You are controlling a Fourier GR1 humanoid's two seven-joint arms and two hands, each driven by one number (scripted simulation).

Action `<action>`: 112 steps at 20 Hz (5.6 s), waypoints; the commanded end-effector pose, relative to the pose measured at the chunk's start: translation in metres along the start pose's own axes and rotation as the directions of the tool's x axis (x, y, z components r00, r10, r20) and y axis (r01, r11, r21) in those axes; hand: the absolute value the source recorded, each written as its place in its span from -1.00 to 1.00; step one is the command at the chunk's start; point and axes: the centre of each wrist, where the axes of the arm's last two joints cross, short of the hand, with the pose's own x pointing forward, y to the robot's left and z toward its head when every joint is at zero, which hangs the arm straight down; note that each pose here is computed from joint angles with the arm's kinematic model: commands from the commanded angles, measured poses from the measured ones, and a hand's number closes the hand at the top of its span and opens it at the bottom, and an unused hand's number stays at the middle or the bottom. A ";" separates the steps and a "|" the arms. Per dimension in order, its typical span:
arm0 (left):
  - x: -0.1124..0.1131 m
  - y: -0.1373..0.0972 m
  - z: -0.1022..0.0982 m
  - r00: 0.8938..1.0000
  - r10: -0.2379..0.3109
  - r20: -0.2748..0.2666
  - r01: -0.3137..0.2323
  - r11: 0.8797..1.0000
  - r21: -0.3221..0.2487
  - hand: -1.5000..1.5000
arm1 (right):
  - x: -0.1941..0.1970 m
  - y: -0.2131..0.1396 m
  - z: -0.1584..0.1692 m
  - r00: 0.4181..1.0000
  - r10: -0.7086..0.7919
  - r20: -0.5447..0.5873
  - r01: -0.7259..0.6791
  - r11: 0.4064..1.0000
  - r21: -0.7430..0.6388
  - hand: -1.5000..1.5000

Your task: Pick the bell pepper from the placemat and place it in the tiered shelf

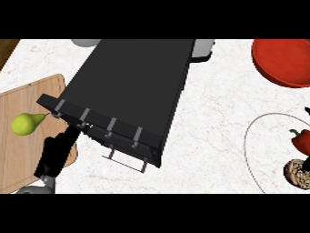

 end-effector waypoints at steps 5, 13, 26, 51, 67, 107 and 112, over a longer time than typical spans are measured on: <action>-0.006 0.011 0.005 1.000 -0.013 0.004 0.013 1.000 0.017 0.00 | -0.008 0.027 -0.014 0.999 0.031 -0.019 -0.030 0.999 0.016 -1.00; 0.018 0.000 -0.013 1.000 -0.025 0.015 0.025 1.000 0.004 0.00 | -0.021 0.023 -0.045 0.998 0.052 -0.022 -0.052 0.998 0.021 -1.00; 0.009 -0.018 0.000 1.000 -0.002 0.012 0.002 1.000 0.014 0.00 | -0.017 0.044 -0.052 0.993 0.066 0.098 -0.069 0.997 0.021 1.00; 0.017 0.011 -0.005 1.000 -0.014 -0.002 0.014 1.000 0.006 0.00 | 0.102 -0.143 0.004 0.259 0.181 0.949 0.135 0.966 -0.221 1.00; -0.002 -0.006 0.001 1.000 -0.015 0.007 0.015 1.000 -0.015 0.00 | 0.211 -0.244 0.053 0.165 -0.103 0.981 0.439 0.898 0.020 1.00; 0.020 -0.026 -0.019 0.999 -0.025 0.027 0.027 0.998 -0.063 0.00 | 0.366 -0.163 0.038 -0.074 -0.812 0.579 0.373 0.516 0.771 -1.00; 0.018 -0.011 -0.013 0.999 -0.021 0.024 0.022 0.999 -0.039 0.00 | 0.355 -0.200 0.042 -0.176 -0.817 0.550 0.589 0.360 0.723 -1.00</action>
